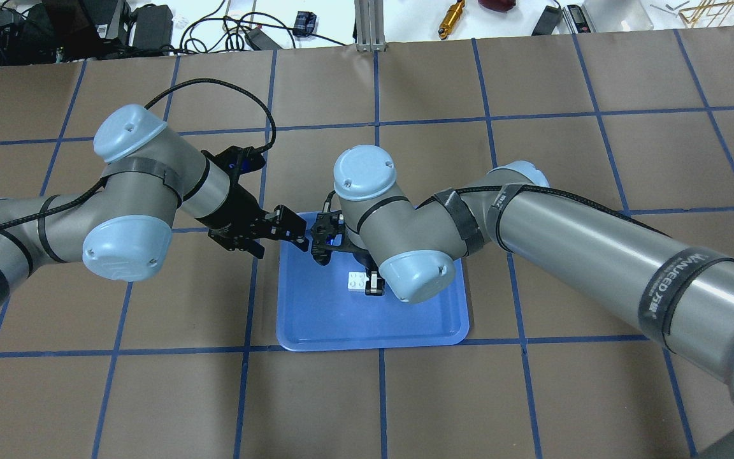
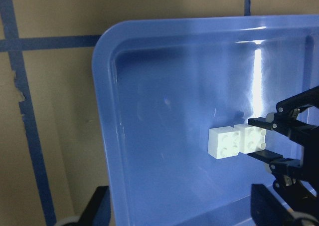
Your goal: Assemble white blocks and place on blue tray
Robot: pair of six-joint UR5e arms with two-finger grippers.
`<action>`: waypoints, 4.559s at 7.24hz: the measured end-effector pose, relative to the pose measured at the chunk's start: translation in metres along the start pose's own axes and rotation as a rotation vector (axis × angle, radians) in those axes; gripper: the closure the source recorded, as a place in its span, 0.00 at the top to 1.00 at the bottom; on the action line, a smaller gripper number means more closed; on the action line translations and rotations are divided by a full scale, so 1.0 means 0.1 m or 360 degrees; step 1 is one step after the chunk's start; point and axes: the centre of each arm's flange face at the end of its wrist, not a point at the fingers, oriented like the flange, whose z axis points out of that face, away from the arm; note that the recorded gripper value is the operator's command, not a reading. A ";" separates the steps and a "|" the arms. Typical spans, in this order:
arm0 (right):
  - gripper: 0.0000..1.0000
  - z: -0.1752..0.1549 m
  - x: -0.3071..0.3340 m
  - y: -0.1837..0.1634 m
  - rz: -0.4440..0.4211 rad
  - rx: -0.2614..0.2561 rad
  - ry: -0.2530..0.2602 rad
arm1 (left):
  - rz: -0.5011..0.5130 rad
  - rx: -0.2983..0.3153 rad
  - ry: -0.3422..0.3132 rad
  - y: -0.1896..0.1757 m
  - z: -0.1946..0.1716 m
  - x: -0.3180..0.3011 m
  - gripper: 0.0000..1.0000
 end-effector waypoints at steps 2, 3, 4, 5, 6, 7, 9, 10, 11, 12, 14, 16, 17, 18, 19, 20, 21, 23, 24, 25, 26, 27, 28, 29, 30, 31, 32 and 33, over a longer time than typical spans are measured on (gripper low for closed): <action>0.00 0.00 0.00 0.00 0.0002 0.0000 -0.0001 | 0.0012 -0.0023 0.0007 0.03 -0.03 -0.05 1.00; 0.04 0.00 0.00 0.00 0.0004 -0.0001 0.0000 | 0.0015 -0.0028 0.0009 0.03 -0.04 -0.06 1.00; 0.20 0.00 0.00 0.00 0.0004 -0.0003 0.0001 | 0.0016 -0.0030 0.0010 0.04 -0.05 -0.06 1.00; 0.46 0.00 0.00 0.00 0.0005 -0.0004 0.0001 | 0.0016 -0.0031 0.0010 0.04 -0.05 -0.06 1.00; 0.59 0.00 0.00 0.00 0.0005 -0.0004 0.0001 | 0.0016 -0.0031 0.0010 0.04 -0.05 -0.07 1.00; 0.63 0.00 0.00 0.00 0.0005 -0.0004 0.0001 | 0.0016 -0.0031 0.0010 0.04 -0.05 -0.07 1.00; 0.64 -0.01 -0.01 0.00 0.0004 -0.0002 0.0001 | 0.0016 -0.0031 0.0010 0.04 -0.05 -0.07 1.00; 0.70 -0.02 -0.01 0.00 0.0004 -0.0002 0.0001 | 0.0016 -0.0031 0.0010 0.04 -0.05 -0.07 1.00; 0.85 -0.04 0.01 0.01 0.0007 -0.0002 0.0008 | 0.0017 -0.0028 0.0010 0.03 -0.06 -0.06 1.00; 0.85 -0.08 0.05 0.04 0.0017 -0.0002 0.0017 | 0.0020 -0.0017 0.0006 0.03 -0.09 -0.05 1.00; 0.85 -0.16 0.14 0.13 0.0052 0.0008 0.0036 | 0.0036 0.0026 -0.0041 -0.02 -0.44 0.06 1.00; 0.94 -0.52 0.28 0.48 0.0184 0.0024 0.0035 | 0.0036 -0.0009 -0.0240 -0.13 -1.24 0.25 1.00; 0.99 -0.77 0.35 0.76 0.0349 0.0034 0.0030 | 0.0047 0.0006 -0.0316 -0.16 -1.63 0.36 1.00; 0.99 -0.99 0.42 0.99 0.0554 0.0044 0.0028 | 0.0060 0.0041 -0.0417 -0.15 -1.91 0.43 1.00; 1.00 -1.20 0.47 1.16 0.0816 0.0060 0.0037 | 0.0064 0.0074 -0.0545 -0.10 -2.10 0.44 1.00; 1.00 -1.43 0.50 1.29 0.1144 0.0083 0.0053 | 0.0066 0.0118 -0.0619 -0.06 -2.23 0.46 1.00; 1.00 -1.66 0.54 1.42 0.1462 0.0110 0.0066 | 0.0079 0.0178 -0.0659 -0.02 -2.31 0.49 1.00; 1.00 -2.02 0.56 1.78 0.1965 0.0118 0.0044 | 0.0103 0.0270 -0.0691 -0.03 -2.36 0.51 1.00; 1.00 -2.18 0.55 1.98 0.2150 0.0124 0.0044 | 0.0109 0.0286 -0.0695 -0.04 -2.35 0.51 1.00; 1.00 -2.30 0.50 2.17 0.2262 0.0116 0.0036 | 0.0114 0.0290 -0.0697 -0.06 -2.34 0.50 1.00; 1.00 -2.43 0.40 2.31 0.2341 0.0106 0.0028 | 0.0115 0.0292 -0.0695 -0.06 -2.33 0.50 1.00; 1.00 -2.56 0.28 2.38 0.2438 0.0113 0.0034 | 0.0112 0.0292 -0.0690 -0.07 -2.33 0.50 1.00; 1.00 -2.67 0.16 2.42 0.2524 0.0132 0.0047 | 0.0107 0.0294 -0.0684 -0.08 -2.33 0.50 1.00; 1.00 -2.76 0.07 2.45 0.2566 0.0149 0.0054 | 0.0101 0.0296 -0.0680 -0.08 -2.32 0.50 1.00; 1.00 -2.79 0.03 2.47 0.2585 0.0145 0.0047 | 0.0098 0.0297 -0.0677 -0.08 -2.32 0.50 1.00; 1.00 -2.79 0.01 2.47 0.2591 0.0135 0.0039 | 0.0097 0.0296 -0.0675 -0.08 -2.32 0.50 1.00; 1.00 -2.79 0.00 2.48 0.2592 0.0132 0.0036 | 0.0096 0.0296 -0.0674 -0.08 -2.32 0.50 1.00; 1.00 -2.80 -0.01 2.48 0.2591 0.0131 0.0036 | 0.0094 0.0296 -0.0673 -0.08 -2.32 0.50 1.00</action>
